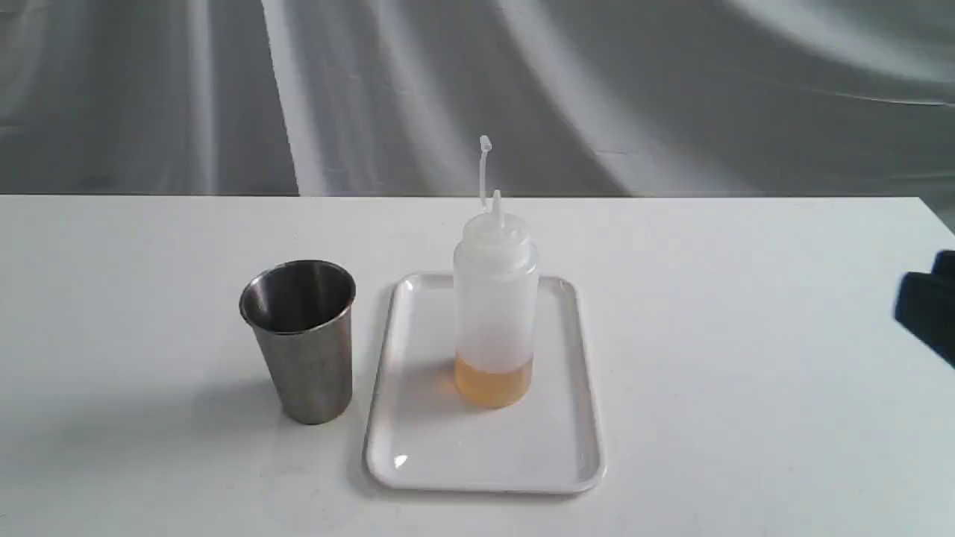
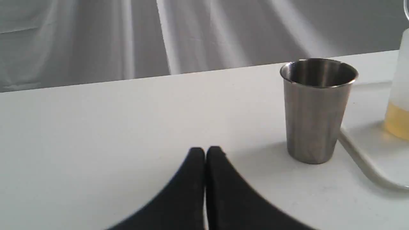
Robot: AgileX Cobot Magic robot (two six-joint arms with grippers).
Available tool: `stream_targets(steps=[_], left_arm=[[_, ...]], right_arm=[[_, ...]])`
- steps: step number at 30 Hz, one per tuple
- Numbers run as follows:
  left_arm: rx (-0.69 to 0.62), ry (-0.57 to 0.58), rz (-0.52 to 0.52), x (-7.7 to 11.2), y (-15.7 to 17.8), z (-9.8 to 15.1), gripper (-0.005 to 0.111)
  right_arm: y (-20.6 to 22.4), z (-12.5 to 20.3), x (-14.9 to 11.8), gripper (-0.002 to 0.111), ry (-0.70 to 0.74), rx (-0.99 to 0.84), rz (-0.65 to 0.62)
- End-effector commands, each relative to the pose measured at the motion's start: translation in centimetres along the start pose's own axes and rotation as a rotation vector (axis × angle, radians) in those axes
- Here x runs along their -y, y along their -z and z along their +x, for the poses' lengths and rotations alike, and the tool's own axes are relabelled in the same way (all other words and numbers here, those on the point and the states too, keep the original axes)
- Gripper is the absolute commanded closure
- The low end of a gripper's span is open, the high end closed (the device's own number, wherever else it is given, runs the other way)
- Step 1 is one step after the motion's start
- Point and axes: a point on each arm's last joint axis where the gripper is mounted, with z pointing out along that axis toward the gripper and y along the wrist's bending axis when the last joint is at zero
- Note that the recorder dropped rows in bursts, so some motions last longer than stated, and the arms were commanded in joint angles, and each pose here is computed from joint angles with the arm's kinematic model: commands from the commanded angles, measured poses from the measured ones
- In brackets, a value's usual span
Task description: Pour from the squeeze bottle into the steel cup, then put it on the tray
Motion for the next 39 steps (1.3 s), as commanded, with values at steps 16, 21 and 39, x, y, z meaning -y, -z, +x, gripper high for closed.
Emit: stream_targets(steps=[16,21,39], left_arm=[[0.005,0.004,0.006,0.0,0.0,0.1,0.107],[0.005,0.0,0.006,0.0,0.0,0.1,0.107],[0.005,0.005,0.006,0.0,0.0,0.1,0.107]], right_arm=[[2.4,0.9,0.0,0.108,-0.117,-0.064,-0.003],[2.6,1.7,0.0,0.108,-0.115,-0.144,0.005],[3.5,7.5,1.9,0.108,-0.169,0.043,0.324]])
